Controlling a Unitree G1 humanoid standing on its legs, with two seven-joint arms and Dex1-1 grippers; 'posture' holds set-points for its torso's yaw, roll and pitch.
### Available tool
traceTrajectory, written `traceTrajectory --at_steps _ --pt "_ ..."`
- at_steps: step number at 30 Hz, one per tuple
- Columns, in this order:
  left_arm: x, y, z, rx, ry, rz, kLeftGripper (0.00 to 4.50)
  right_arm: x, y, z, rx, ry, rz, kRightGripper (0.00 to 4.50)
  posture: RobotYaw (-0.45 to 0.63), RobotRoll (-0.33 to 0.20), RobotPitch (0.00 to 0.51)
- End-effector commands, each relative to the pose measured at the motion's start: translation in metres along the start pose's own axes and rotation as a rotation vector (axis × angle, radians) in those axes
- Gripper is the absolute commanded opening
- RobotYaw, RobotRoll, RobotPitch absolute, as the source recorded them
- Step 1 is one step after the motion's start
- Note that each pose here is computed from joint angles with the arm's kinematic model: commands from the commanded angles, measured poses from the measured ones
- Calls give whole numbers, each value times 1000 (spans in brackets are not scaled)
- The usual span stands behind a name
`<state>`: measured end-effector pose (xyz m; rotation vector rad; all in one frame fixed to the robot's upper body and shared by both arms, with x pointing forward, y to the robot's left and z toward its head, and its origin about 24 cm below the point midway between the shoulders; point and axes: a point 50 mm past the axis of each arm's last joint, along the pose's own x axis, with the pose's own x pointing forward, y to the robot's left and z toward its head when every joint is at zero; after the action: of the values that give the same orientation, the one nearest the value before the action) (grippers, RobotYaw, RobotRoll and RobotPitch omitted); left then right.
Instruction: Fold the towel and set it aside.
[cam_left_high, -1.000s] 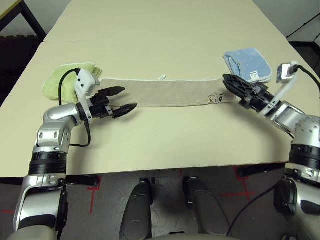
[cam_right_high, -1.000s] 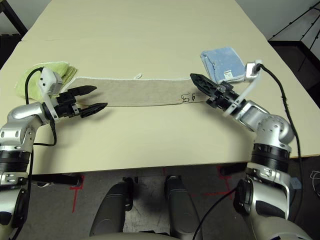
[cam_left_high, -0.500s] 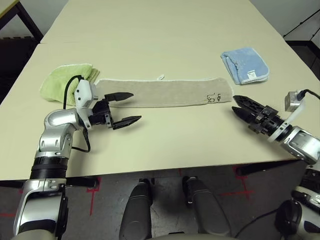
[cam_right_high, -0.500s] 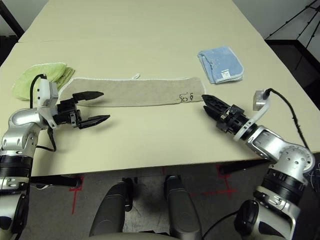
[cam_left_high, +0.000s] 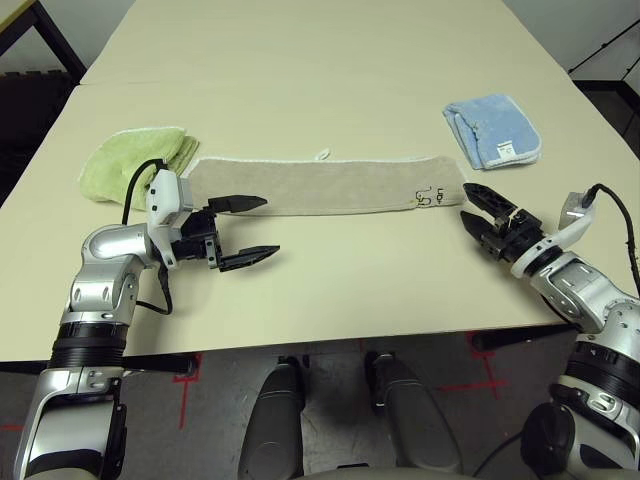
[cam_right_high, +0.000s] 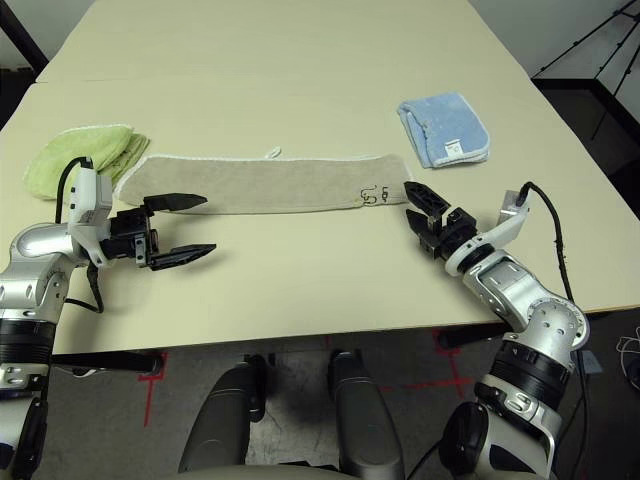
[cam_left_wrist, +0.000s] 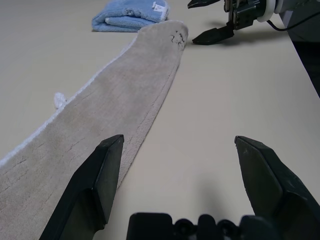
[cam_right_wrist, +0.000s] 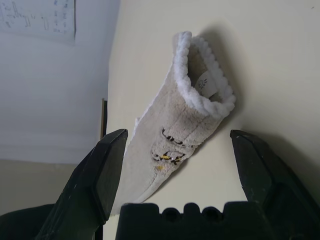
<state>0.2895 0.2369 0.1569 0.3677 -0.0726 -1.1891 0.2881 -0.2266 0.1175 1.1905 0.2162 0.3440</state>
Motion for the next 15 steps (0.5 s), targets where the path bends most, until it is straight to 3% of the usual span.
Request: traceTrajectory --at_steps 1,15 --pt "0 -3 1 21 22 -33 4500 0 -8 -3 18 -9 -46 4486 -24 0 212" --pt "-1 -4 1 20 41 -49 4500 8 -11 -5 26 -65 -79 4486 -25 0 213"
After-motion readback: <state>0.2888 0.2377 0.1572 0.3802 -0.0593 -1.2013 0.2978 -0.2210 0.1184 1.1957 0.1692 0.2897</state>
